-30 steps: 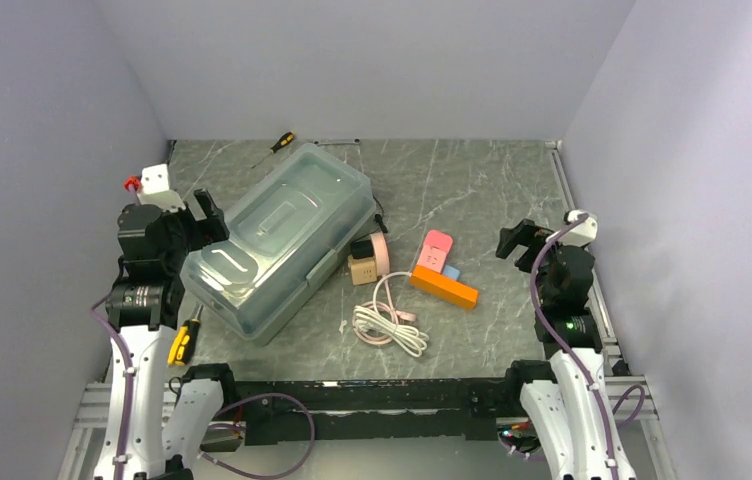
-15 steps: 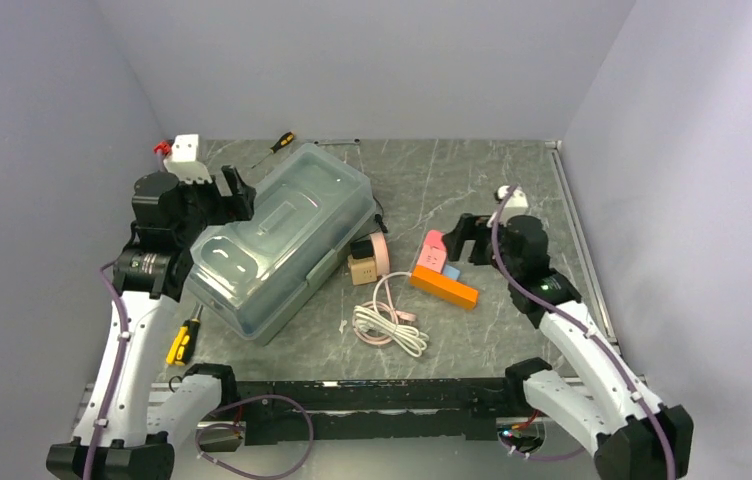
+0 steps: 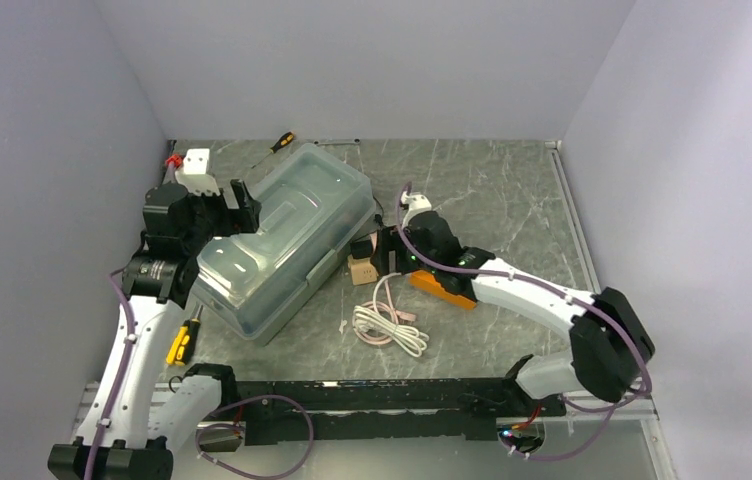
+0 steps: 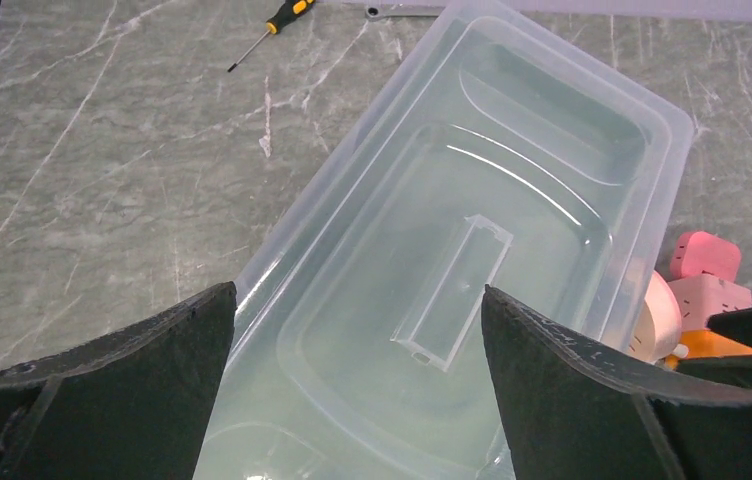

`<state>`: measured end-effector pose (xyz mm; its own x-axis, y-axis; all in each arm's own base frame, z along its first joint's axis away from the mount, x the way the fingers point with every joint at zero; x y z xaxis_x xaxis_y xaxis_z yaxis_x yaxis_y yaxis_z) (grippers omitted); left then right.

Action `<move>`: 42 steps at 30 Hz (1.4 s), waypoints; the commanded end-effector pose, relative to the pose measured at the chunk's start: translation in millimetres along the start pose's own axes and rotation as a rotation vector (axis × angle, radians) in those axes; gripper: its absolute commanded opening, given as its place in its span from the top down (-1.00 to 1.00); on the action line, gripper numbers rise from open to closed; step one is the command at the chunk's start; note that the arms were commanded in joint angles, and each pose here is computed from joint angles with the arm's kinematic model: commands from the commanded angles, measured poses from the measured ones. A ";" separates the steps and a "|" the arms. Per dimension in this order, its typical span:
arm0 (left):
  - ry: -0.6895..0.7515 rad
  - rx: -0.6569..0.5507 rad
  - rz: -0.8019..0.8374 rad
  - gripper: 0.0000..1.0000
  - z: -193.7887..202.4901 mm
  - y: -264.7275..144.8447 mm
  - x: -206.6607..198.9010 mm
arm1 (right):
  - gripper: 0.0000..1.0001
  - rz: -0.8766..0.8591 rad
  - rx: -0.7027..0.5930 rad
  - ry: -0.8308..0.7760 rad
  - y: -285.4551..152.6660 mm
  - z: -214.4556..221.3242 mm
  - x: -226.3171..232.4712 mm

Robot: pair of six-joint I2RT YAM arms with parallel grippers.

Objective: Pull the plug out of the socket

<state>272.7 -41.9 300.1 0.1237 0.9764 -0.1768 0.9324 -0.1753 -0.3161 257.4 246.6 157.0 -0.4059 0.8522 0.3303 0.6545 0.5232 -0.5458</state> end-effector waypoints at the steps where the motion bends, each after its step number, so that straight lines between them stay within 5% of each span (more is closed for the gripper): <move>1: 0.021 -0.042 0.016 -0.92 -7.0 -5.5 -3.4 | -0.56 -0.022 -0.120 0.012 12.3 -34.3 16.5; 21: 0.051 0.023 0.076 -0.87 5.5 9.1 -25.9 | 0.07 0.103 -0.006 -0.107 51.8 7.1 -3.7; 27: 0.130 0.034 0.216 -0.87 -19.3 13.1 -77.3 | 1.00 0.076 -0.082 -0.120 39.0 -13.5 -17.0; 32: 0.222 0.109 0.485 -0.88 -17.1 31.7 -152.3 | 1.00 -0.196 -0.291 0.035 -2.5 -49.7 -30.9; 36: 0.284 0.175 0.761 -0.89 16.0 30.2 -217.7 | 1.00 -0.275 -0.386 -0.025 -33.0 -47.5 -29.0; 42: 0.218 0.211 0.902 -0.93 56.7 28.9 -233.1 | 1.00 -0.348 -0.543 -0.100 -69.9 -45.6 -21.4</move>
<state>262.9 -269.8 273.0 0.7874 0.5702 -0.2344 0.4528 -0.7929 -0.4078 256.1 177.8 150.0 -0.4921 0.7742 0.3980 0.7378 0.6136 -0.2814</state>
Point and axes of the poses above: each gripper's point midway between its finger pads, its own y axis out along the fingers, its own x axis along the line the jaws close on, z = x × y, the point moved 4 cm from there along -y, back along the fingers
